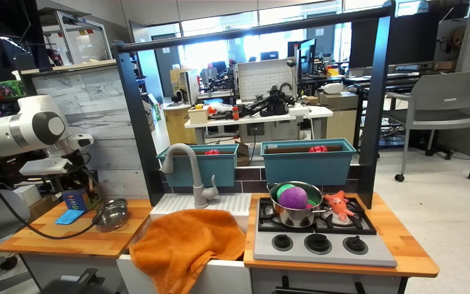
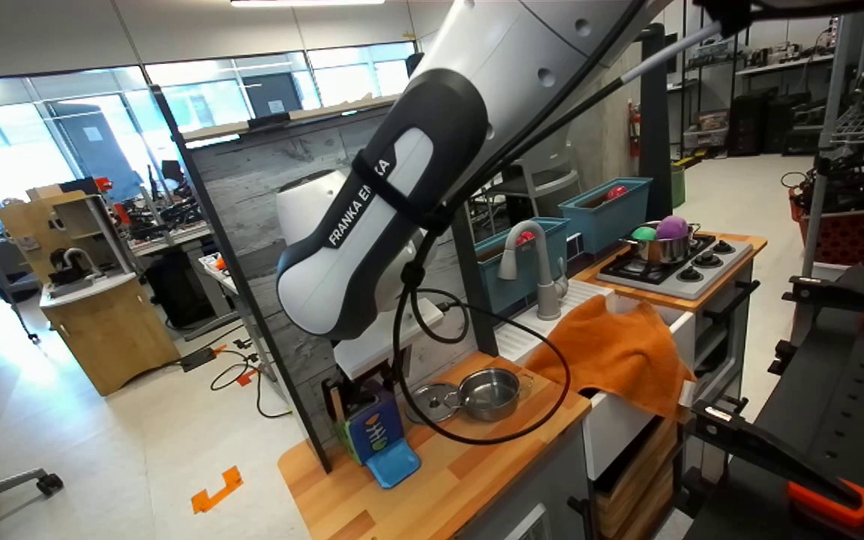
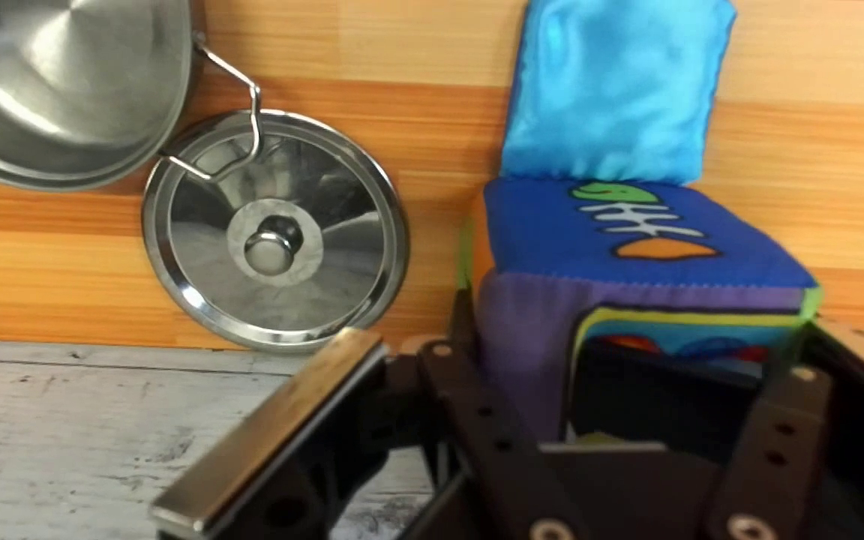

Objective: Turn the box

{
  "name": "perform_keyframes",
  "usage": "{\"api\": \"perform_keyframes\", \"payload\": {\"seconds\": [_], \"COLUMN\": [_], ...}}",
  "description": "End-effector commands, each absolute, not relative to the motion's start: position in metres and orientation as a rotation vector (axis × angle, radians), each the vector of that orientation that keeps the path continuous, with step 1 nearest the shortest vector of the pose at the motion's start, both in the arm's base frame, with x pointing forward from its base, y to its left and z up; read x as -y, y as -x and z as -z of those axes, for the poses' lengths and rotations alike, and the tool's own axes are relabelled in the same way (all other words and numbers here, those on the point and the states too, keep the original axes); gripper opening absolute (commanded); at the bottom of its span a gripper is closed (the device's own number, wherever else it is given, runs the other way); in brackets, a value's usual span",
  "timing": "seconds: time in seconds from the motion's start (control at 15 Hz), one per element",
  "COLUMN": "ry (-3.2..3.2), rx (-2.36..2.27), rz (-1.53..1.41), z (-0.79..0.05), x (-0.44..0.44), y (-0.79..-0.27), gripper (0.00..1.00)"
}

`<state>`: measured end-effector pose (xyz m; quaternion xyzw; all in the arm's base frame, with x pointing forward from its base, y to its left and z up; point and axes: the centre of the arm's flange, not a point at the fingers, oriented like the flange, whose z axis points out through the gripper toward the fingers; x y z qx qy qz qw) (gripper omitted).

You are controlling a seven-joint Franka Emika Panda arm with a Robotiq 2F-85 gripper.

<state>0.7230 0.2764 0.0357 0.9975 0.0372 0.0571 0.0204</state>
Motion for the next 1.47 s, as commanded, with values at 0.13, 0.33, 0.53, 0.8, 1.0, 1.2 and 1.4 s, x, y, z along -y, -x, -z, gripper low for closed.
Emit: {"api": "perform_keyframes", "payload": {"seconds": [0.13,0.33,0.53,0.8,1.0,1.2,1.4], "ry": [-3.100,-3.089,-3.074,-3.044,-3.036,-3.039,-3.054], "rx": [-0.076,-0.035,0.011,0.043,0.049,0.053,0.045], "rz": [-0.045,0.022,0.109,0.258,0.328,0.362,0.312], "z": [-0.033,-0.034,-0.037,-0.040,-0.032,-0.029,-0.037], "x": [-0.261,-0.252,-0.242,-0.228,-0.215,-0.204,-0.196], "y": [-0.698,-0.673,-0.644,-0.598,-0.561,-0.528,-0.500], "gripper": [0.00,0.00,0.00,0.00,0.00,0.00,0.00]}}
